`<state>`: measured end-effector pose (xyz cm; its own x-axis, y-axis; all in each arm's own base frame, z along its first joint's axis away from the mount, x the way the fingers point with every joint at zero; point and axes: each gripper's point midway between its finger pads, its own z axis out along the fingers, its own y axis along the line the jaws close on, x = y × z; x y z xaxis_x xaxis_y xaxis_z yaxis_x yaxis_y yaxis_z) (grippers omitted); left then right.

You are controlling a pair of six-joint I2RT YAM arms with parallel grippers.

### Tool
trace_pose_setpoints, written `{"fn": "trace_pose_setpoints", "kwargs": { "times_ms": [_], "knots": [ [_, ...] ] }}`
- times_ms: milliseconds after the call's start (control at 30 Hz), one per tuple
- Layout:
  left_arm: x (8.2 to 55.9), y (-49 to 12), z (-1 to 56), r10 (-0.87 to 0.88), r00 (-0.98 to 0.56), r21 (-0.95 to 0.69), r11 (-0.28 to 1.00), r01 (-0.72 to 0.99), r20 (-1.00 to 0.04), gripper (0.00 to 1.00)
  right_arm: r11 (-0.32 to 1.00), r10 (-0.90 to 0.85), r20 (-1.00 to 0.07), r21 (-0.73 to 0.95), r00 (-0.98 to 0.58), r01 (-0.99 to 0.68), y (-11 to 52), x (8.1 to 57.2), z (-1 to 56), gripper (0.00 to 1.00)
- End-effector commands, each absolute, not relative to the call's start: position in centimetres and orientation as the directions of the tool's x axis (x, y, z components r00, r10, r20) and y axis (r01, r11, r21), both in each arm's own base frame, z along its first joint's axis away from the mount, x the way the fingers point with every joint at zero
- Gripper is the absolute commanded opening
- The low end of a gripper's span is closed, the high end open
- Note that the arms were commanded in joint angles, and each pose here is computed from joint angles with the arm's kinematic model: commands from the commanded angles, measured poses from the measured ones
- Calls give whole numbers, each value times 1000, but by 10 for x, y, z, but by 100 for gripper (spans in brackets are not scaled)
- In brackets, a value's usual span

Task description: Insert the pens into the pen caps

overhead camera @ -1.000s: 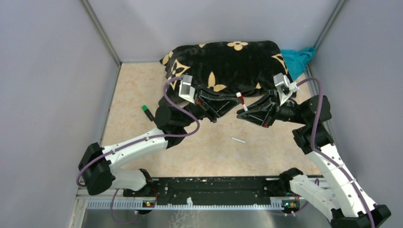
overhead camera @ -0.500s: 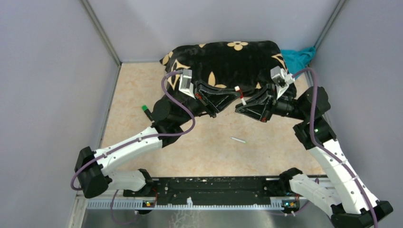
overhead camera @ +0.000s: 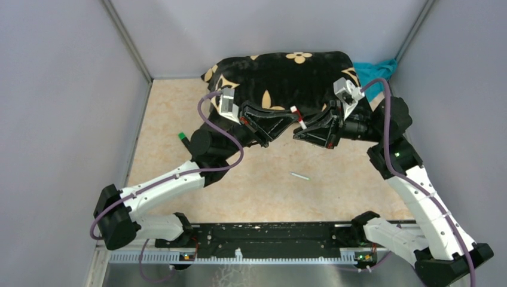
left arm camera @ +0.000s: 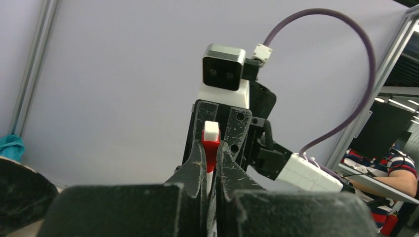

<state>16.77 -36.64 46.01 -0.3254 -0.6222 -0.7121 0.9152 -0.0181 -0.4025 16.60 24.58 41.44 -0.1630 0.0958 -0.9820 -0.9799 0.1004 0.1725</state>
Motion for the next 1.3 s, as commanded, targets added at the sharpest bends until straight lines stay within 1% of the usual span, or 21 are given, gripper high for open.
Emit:
{"fn": "trace_pose_setpoints", "kwargs": {
  "times_ms": [0, 33, 133, 200, 233, 300, 333, 367, 400, 433, 467, 533, 600, 633, 700, 800, 833, 900, 1000, 1067, 1267],
  "knots": [
    [99, -416, 272, 88, -686, -691, -41, 722, -722, 0, 528, 213, -947, -95, 241, -844, 215, 229, 509, 0],
    [100, -417, 269, 102, -687, -693, -30, 721, -719, 0, 485, 227, -946, -97, 233, -869, 220, 220, 512, 0],
    [103, -423, 261, 142, -677, -684, -1, 730, -722, 0, 221, 331, -935, -52, 125, -974, 239, 177, 519, 0],
    [102, -426, 256, 171, -674, -683, 6, 730, -719, 0, 142, 355, -930, -48, 96, -989, 242, 165, 523, 0],
    [101, -426, 254, 177, -675, -685, 6, 728, -716, 0, 162, 357, -928, -51, 107, -985, 241, 168, 524, 0],
    [100, -423, 254, 168, -674, -684, -1, 729, -719, 0, 346, 318, -934, -46, 164, -937, 232, 198, 523, 0],
    [101, -422, 255, 156, -673, -682, -2, 731, -723, 0, 374, 306, -938, -39, 163, -927, 229, 204, 521, 0],
    [100, -421, 255, 142, -672, -679, -4, 734, -727, 0, 330, 311, -940, -33, 141, -944, 230, 200, 521, 0],
    [101, -420, 260, 122, -667, -673, -12, 740, -735, 0, 173, 357, -932, -4, 67, -985, 235, 177, 527, 0],
    [103, -418, 262, 107, -664, -669, -13, 743, -740, 0, 70, 376, -926, 8, 19, -998, 238, 163, 527, 0],
    [105, -418, 266, 88, -662, -665, -11, 747, -745, 0, 69, 378, -926, 25, 3, -997, 241, 164, 520, 0],
    [113, -415, 280, 29, -650, -650, -2, 760, -760, 0, 200, 313, -948, 2, 62, -980, 243, 183, 504, 0],
    [128, -410, 300, -78, -634, -638, 44, 769, -769, 0, 239, 277, -959, 11, 58, -971, 243, 192, 487, 0],
    [136, -406, 313, -140, -618, -630, 60, 774, -773, 2, 234, 258, -965, 18, 45, -972, 244, 191, 478, 0],
    [150, -395, 339, -262, -578, -616, 95, 782, -773, 20, 214, 249, -969, 60, -5, -975, 245, 189, 458, 0],
    [165, -374, 370, -392, -509, -598, 146, 788, -766, 56, 214, 212, -975, 114, -68, -970, 246, 189, 424, 0],
    [168, -367, 376, -417, -491, -596, 169, 785, -765, 65, 209, 196, -977, 126, -84, -970, 246, 188, 413, 0],
    [171, -354, 382, -439, -447, -573, 211, 792, -779, 76, 192, 162, -981, 138, -108, -972, 246, 184, 392, 0],
    [174, -338, 377, -418, -400, -538, 294, 790, -816, 84, 186, 94, -985, 158, -142, -970, 247, 184, 351, 0],
    [178, -326, 366, -380, -390, -524, 369, 768, -839, 87, 232, 46, -981, 196, -191, -953, 244, 191, 321, 0],
    [206, -286, 344, -311, -362, -476, 633, 610, -878, 88, 380, -45, -950, 270, -309, -885, 238, 218, 246, 0]
  ]
}}
